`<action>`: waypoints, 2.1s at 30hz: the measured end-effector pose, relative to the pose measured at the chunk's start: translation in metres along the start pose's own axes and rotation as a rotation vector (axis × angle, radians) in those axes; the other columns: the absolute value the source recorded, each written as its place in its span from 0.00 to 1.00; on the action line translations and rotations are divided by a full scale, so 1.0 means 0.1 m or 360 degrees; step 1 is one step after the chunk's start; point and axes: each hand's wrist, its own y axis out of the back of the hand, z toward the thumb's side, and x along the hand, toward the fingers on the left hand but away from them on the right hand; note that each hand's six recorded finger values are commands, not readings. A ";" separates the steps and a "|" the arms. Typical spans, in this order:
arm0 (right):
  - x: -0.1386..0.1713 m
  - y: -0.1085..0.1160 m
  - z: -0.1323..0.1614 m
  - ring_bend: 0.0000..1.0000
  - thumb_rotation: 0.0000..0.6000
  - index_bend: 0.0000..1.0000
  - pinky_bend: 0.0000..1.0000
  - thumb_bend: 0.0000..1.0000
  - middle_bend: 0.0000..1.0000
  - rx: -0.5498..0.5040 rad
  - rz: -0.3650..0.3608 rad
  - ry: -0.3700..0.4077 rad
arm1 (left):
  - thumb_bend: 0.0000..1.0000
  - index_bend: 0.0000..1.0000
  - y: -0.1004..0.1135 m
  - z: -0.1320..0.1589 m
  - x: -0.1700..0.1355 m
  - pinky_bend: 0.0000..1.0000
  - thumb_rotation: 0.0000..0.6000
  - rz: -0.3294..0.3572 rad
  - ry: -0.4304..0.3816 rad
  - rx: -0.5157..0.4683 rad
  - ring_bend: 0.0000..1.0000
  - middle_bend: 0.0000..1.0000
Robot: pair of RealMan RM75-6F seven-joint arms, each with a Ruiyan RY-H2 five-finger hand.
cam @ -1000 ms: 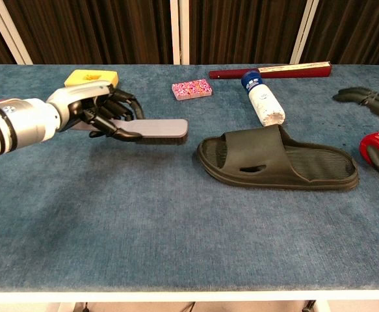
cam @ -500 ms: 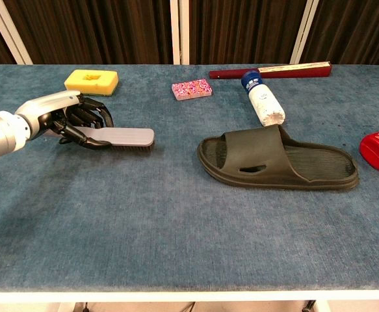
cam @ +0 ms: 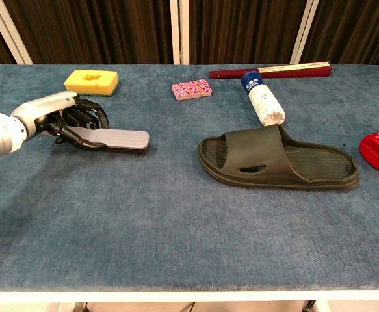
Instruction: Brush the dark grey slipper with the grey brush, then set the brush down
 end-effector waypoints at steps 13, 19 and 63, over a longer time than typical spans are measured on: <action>0.01 0.00 -0.04 0.00 1.00 0.00 0.00 0.54 0.00 0.0006 -0.0005 -0.0019 | 0.48 0.66 0.00 -0.05 -0.01 0.74 1.00 -0.0026 0.0014 0.0056 0.52 0.56; 0.02 -0.02 -0.05 0.00 1.00 0.00 0.00 0.54 0.00 0.0003 0.0001 -0.0025 | 0.48 0.61 -0.01 -0.08 -0.02 0.68 1.00 -0.0025 0.0030 0.0090 0.45 0.47; 0.02 0.00 -0.06 0.00 1.00 0.00 0.00 0.55 0.00 0.0024 -0.0004 -0.0040 | 0.42 0.24 -0.02 -0.02 -0.13 0.30 1.00 -0.0042 -0.0035 0.0212 0.11 0.13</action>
